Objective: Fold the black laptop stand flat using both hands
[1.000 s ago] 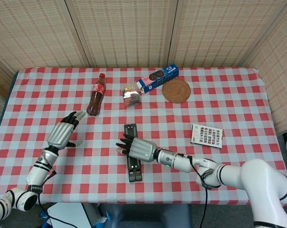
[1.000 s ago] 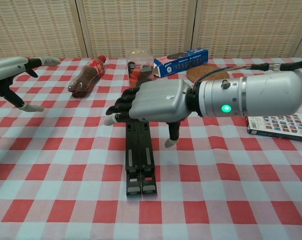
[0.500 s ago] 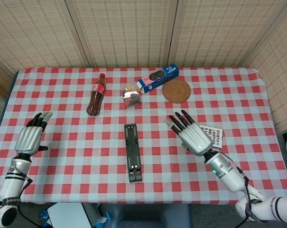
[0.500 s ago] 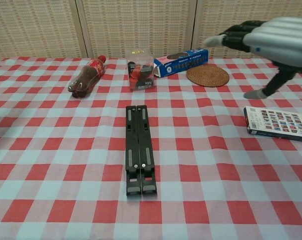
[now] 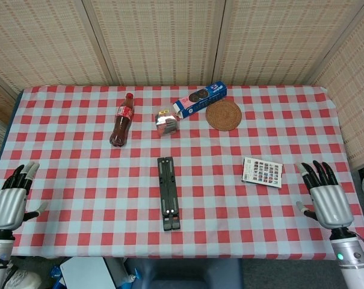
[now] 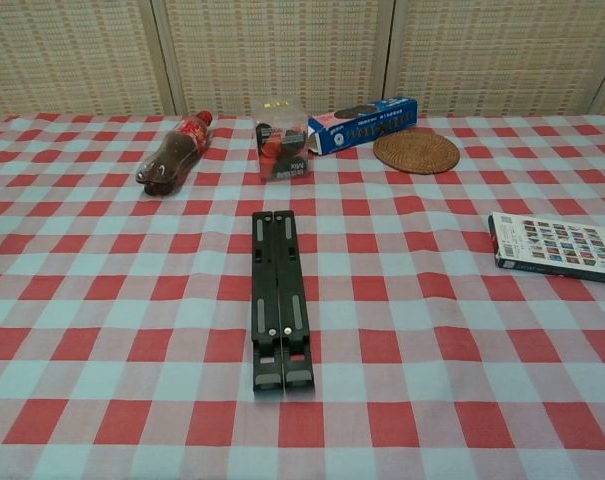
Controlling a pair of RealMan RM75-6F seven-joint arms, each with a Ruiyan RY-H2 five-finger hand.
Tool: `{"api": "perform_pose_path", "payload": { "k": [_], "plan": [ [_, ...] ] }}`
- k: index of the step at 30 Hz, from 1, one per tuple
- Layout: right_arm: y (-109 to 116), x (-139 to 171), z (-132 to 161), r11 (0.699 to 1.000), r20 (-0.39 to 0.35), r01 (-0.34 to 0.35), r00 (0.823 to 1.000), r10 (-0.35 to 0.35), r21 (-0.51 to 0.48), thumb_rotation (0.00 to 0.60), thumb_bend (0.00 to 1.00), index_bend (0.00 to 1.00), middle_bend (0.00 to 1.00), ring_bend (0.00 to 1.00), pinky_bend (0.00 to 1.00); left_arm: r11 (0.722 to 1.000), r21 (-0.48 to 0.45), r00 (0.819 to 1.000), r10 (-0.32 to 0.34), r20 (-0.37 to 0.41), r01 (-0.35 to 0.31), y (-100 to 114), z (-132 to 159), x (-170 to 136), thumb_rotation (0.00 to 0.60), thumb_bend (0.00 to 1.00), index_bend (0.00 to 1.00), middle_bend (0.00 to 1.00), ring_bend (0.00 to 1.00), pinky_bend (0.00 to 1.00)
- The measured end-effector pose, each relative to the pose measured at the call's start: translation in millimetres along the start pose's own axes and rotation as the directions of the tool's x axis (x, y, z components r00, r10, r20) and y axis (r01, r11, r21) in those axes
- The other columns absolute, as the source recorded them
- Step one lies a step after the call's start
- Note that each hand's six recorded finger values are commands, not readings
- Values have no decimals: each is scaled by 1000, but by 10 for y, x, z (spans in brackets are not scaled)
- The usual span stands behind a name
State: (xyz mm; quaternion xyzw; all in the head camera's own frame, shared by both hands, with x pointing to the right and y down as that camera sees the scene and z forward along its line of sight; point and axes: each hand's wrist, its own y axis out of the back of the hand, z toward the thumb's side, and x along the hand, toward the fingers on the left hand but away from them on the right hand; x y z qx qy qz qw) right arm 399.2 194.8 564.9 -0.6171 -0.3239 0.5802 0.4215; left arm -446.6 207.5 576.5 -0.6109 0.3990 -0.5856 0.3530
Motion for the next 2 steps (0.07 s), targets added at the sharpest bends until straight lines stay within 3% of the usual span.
{"api": "perform_pose_path", "payload": {
  "k": [2],
  "plan": [
    [16, 115, -80, 1000, 19, 13, 1000, -13, -2, 600, 186, 42, 123, 0, 0, 1000, 0, 1000, -3, -2, 3, 18, 5, -99, 600, 195, 0, 0, 0, 172]
  ]
}}
